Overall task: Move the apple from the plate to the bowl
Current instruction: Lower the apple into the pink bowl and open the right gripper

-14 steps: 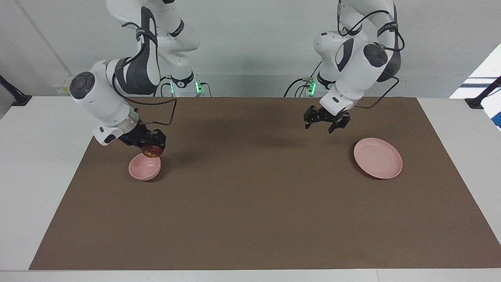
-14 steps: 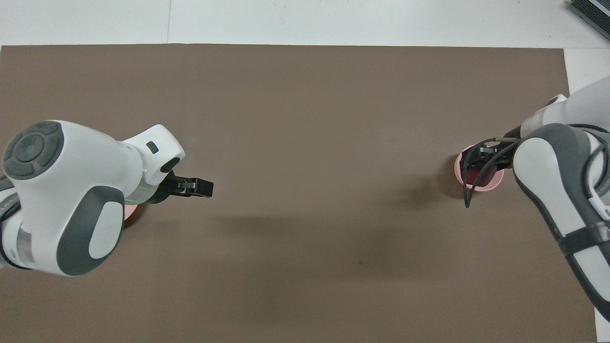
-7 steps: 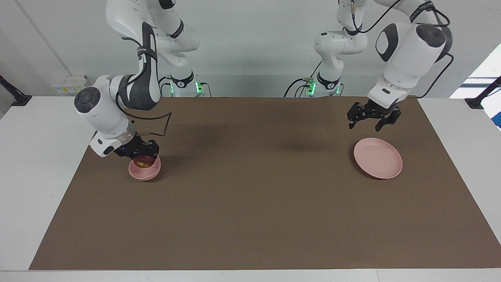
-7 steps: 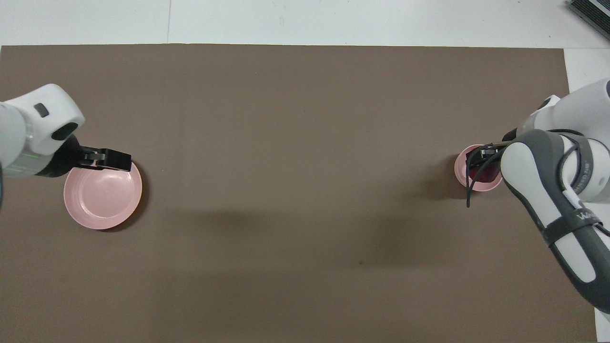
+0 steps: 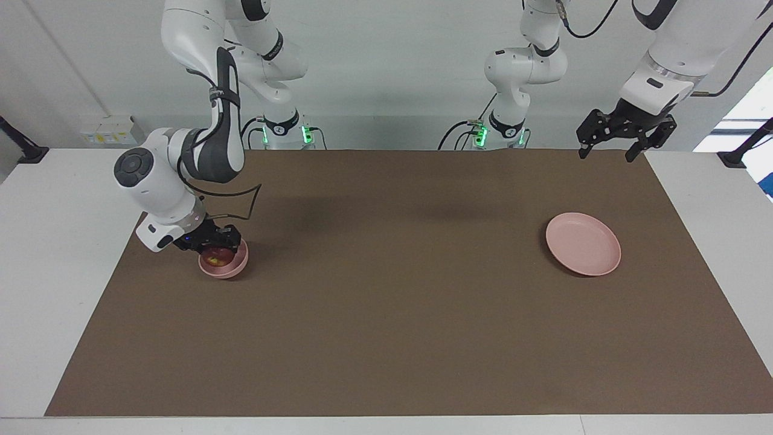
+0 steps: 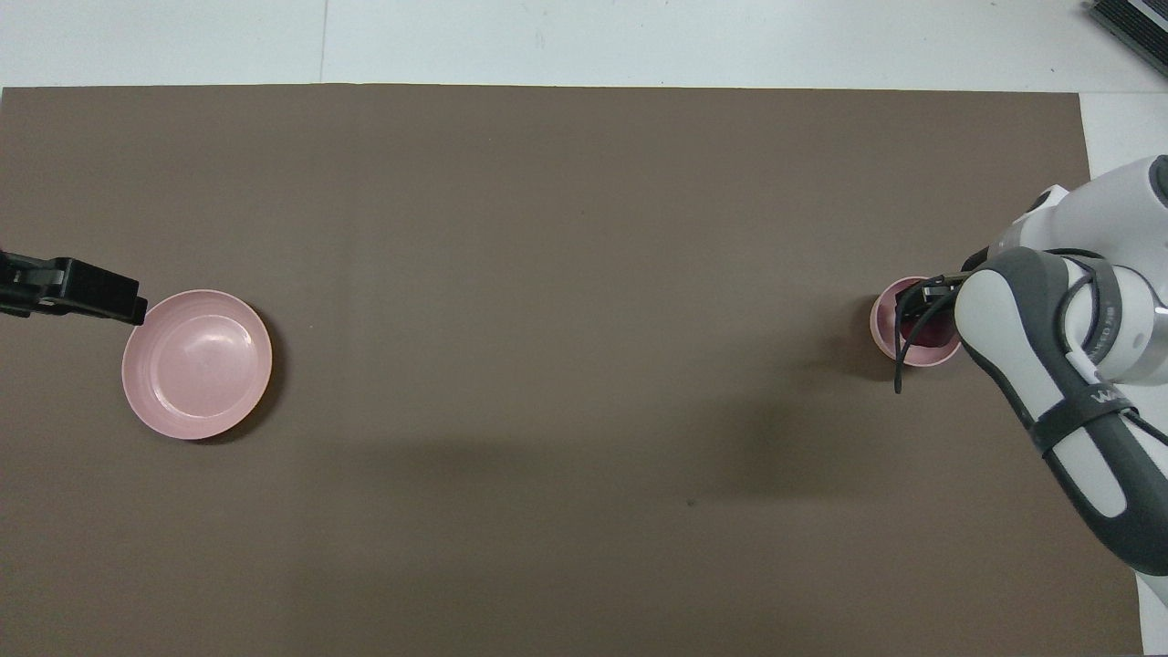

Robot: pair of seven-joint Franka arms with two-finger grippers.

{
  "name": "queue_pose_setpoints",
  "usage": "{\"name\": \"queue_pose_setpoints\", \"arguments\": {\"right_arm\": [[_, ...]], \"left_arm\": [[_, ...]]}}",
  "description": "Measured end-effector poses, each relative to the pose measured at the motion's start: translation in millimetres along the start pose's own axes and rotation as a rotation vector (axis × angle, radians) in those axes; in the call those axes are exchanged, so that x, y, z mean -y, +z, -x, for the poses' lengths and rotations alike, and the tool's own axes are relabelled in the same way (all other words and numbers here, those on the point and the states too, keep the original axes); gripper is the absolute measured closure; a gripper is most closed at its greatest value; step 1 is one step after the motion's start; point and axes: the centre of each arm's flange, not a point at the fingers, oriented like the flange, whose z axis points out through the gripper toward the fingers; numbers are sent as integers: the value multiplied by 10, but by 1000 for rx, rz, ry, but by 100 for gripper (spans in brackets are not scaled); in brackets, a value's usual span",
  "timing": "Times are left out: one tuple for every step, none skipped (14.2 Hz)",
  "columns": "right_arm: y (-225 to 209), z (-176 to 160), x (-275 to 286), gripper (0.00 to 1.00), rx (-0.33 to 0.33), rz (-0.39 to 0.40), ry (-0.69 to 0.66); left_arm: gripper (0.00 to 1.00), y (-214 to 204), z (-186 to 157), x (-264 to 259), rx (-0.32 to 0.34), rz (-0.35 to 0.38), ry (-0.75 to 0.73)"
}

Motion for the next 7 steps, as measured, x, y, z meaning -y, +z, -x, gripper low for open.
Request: {"name": "queue_pose_setpoints", "arguments": {"right_arm": [[15,-8,-2,19,-2,1,0],[23,-19,-4,19,-8,3,0],[26,-26,-5,19,-12,4,0],[28,-28,-3,19,-12,4,1],[34,-29,-2,19,-11,4,2],[53,-32,-2,19,-8,4,2],[84,-38,-1,19,-5,4,5]], "left_arm": [[0,-36,26,1,5,0,-1],[0,-87,53,-8,0,-1,1],[0,-145,98,-15,-6,-2,1],[0,-189,143,-11,-8,-2,-1],[0,-220,175,0,-10,-2,-4],[0,-238,194,13,-13,-2,-6],[0,-243,199,26,-14,-2,-9]]}}
